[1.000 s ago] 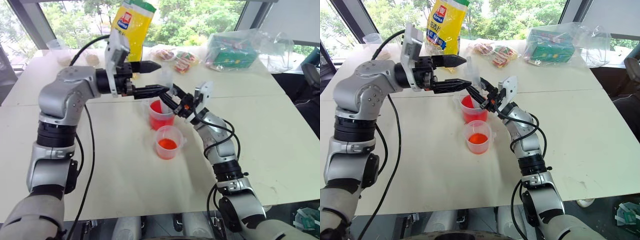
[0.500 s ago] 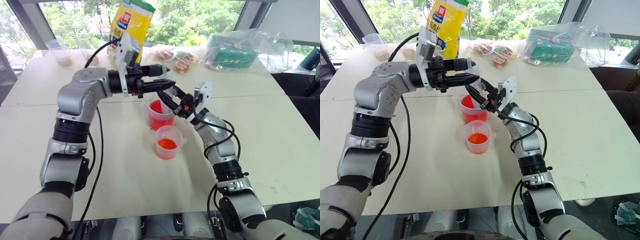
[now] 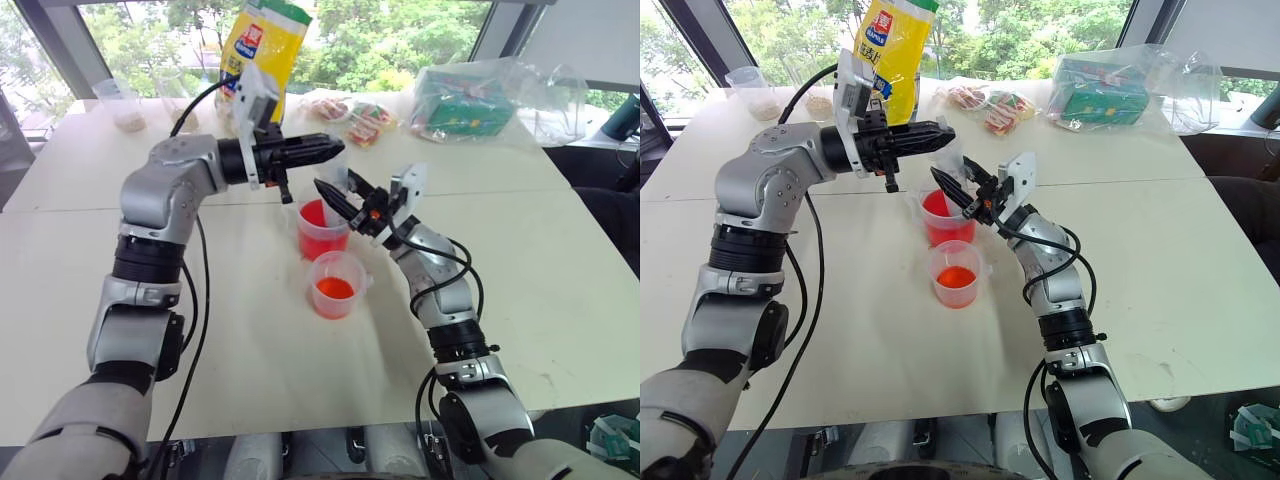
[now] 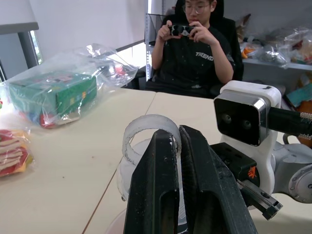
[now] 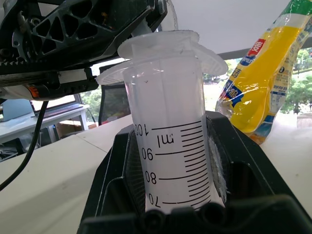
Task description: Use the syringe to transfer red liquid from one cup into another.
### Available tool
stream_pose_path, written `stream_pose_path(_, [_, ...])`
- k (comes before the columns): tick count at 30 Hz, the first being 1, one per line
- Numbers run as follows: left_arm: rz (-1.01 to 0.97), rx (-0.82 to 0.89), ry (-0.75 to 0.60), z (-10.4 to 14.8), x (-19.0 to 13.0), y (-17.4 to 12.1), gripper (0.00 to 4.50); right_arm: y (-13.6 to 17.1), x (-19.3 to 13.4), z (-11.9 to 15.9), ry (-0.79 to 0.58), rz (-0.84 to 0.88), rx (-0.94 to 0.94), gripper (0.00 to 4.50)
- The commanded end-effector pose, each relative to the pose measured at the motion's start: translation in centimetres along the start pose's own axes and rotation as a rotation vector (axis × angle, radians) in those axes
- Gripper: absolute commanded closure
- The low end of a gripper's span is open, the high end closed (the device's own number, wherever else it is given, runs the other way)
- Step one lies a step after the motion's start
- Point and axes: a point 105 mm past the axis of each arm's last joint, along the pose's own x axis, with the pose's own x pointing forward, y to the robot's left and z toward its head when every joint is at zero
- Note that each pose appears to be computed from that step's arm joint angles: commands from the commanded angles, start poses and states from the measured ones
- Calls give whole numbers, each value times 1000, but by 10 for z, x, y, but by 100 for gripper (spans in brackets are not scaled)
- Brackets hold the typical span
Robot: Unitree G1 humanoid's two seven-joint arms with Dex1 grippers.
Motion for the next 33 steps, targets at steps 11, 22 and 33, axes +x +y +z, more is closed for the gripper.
stream_pose_path(11, [22,152,-124,56,-2,2,440,11,-1,-5,25,53,28,313])
stream_pose_path(22, [57,181,-134,65,-6,10,440,15,-1,-9,34,59,43,313])
stream_pose_path(33, [72,188,-151,70,-7,13,440,16,-1,-10,38,64,46,313])
